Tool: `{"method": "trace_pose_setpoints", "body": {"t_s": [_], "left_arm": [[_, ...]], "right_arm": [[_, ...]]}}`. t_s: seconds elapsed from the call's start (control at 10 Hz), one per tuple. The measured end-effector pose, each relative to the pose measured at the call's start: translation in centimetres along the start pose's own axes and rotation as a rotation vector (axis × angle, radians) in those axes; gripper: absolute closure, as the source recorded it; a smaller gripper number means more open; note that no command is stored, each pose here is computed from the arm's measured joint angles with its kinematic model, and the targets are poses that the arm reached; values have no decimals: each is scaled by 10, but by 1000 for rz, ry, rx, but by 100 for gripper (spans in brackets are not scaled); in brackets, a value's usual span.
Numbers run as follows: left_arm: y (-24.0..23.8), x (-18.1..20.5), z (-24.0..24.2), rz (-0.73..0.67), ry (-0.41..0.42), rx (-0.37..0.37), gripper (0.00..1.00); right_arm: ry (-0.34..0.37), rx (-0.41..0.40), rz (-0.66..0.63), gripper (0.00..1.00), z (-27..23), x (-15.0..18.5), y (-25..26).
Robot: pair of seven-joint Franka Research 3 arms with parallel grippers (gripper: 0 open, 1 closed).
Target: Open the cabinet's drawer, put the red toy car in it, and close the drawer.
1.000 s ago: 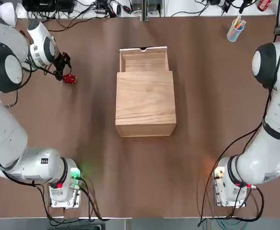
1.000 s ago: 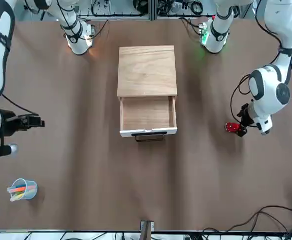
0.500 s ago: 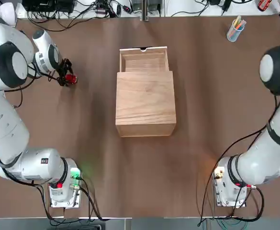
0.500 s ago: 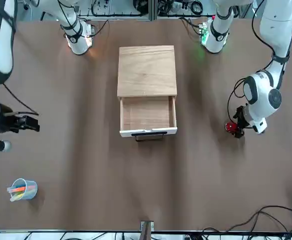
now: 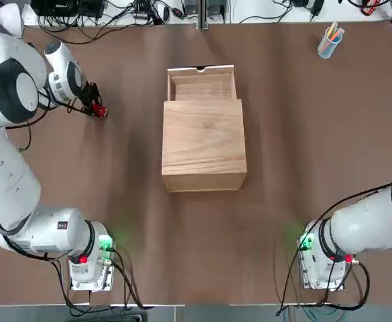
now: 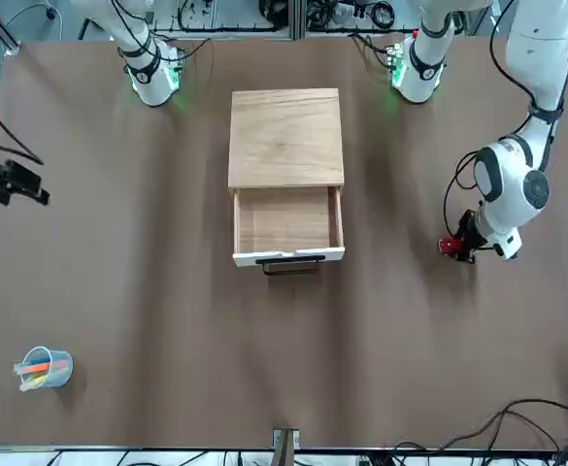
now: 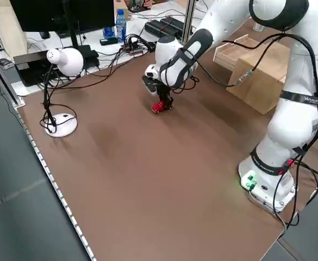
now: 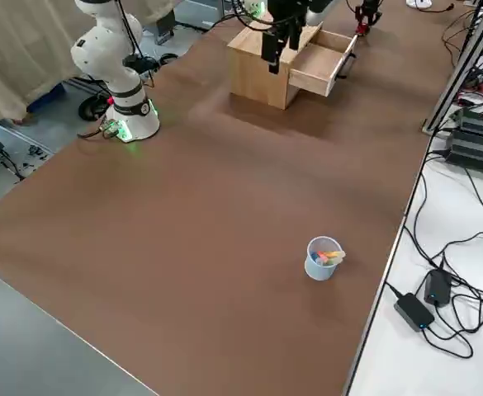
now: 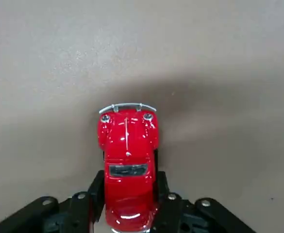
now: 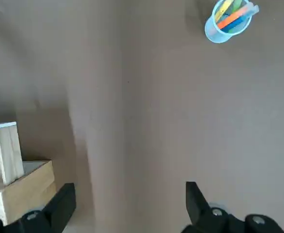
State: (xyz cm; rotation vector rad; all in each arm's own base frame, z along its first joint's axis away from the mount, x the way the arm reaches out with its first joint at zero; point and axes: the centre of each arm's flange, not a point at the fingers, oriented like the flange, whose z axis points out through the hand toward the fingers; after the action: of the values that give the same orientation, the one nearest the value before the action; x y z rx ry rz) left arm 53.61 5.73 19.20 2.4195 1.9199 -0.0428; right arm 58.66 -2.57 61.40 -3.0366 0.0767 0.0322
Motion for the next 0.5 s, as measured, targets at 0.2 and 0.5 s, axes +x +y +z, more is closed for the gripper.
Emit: {"method": "trace_pose_setpoints", "body": {"t_s": [0.2, 0.5], "left_arm": [[21, -22, -28, -28, -6, -49, 56], [66, -103, -96, -39, -77, -70, 56]], "right_arm": [[-14, -3, -7, 0, 7, 0, -8], [-19, -3, -9, 0, 10, 0, -22]]}}
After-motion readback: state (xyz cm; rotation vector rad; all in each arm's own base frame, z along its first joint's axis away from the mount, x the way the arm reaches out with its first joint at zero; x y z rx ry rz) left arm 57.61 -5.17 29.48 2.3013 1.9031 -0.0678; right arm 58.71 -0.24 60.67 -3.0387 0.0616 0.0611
